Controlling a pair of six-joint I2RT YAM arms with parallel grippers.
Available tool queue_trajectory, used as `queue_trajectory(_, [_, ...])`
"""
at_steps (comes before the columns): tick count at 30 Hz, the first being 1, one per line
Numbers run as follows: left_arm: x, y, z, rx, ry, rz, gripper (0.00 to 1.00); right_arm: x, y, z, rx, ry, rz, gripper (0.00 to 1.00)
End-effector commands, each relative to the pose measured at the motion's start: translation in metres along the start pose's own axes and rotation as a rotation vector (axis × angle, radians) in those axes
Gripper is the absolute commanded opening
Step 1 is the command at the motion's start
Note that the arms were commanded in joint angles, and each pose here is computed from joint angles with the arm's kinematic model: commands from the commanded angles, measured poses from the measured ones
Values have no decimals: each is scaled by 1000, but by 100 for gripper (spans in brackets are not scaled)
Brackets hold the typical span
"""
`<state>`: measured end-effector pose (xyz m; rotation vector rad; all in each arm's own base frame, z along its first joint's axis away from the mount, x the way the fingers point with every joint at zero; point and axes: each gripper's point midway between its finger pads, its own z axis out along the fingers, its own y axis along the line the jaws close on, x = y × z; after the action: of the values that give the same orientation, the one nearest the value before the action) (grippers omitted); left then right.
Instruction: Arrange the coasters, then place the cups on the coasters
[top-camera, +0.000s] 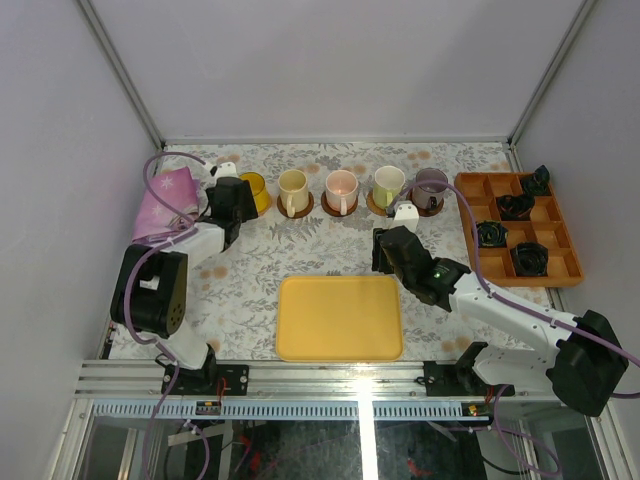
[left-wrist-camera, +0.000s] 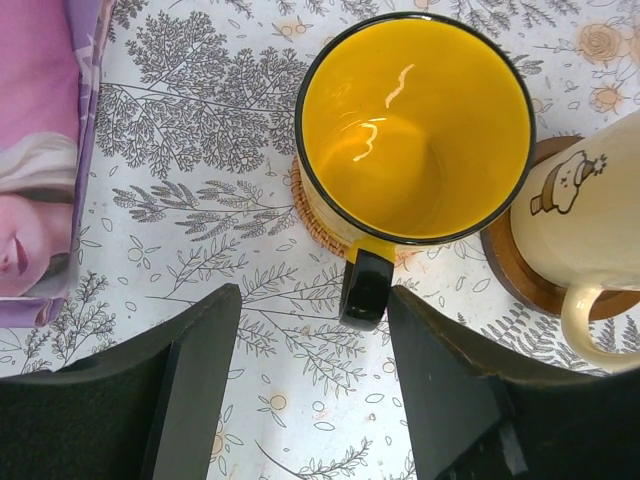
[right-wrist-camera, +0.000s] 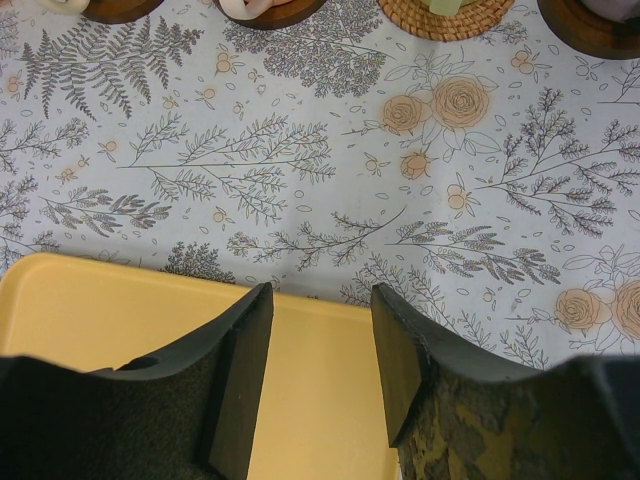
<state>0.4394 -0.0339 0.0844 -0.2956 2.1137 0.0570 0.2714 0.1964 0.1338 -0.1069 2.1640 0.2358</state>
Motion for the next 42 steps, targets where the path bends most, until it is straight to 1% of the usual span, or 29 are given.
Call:
queue_trajectory(1, [-12, -3, -11, 31, -32, -24, 60, -15, 2, -2, -10, -51, 41, 51])
queue_trajectory(5, [-15, -16, -25, 121, -27, -41, 61, -22, -6, -6, 26, -79, 35, 53])
queue_trajectory(8, [-21, -21, -39, 164, -35, -55, 63, -32, -17, -13, 70, -115, 24, 61])
queue_trajectory(11, [-30, -20, -55, 179, -62, -76, 69, -47, -33, -22, 132, -175, 19, 72])
queue_trajectory(12, [-37, -20, -63, 186, -80, -85, 75, -50, -40, -25, 159, -190, 19, 77])
queue_trajectory(13, [-38, -19, -68, 188, -85, -91, 84, -54, -48, -28, 185, -204, 23, 82])
queue_trajectory(14, [-39, -18, -73, 188, -88, -98, 96, -58, -56, -31, 210, -217, 31, 87])
queue_trajectory(15, [-42, -16, -79, 190, -98, -109, 100, -61, -66, -33, 239, -230, 46, 92])
queue_trajectory(16, [-43, -14, -84, 186, -105, -121, 100, -64, -75, -37, 267, -246, 61, 98])
queue_trajectory(17, [-43, -12, -89, 183, -113, -134, 100, -66, -83, -40, 287, -258, 74, 100])
queue_trajectory(22, [-47, 4, -116, 144, -162, -236, 100, -75, -122, -66, 398, -351, 158, 99])
queue_trajectory(28, [-38, 3, -141, 200, -164, -339, 100, -75, -142, -94, 440, -435, 246, 99])
queue_trajectory(35, [-22, 12, -162, 207, -167, -391, 100, -63, -147, -101, 455, -398, 269, 99])
queue_trajectory(42, [-18, 32, -179, 128, -171, -426, 100, -62, -149, -105, 450, -406, 275, 99])
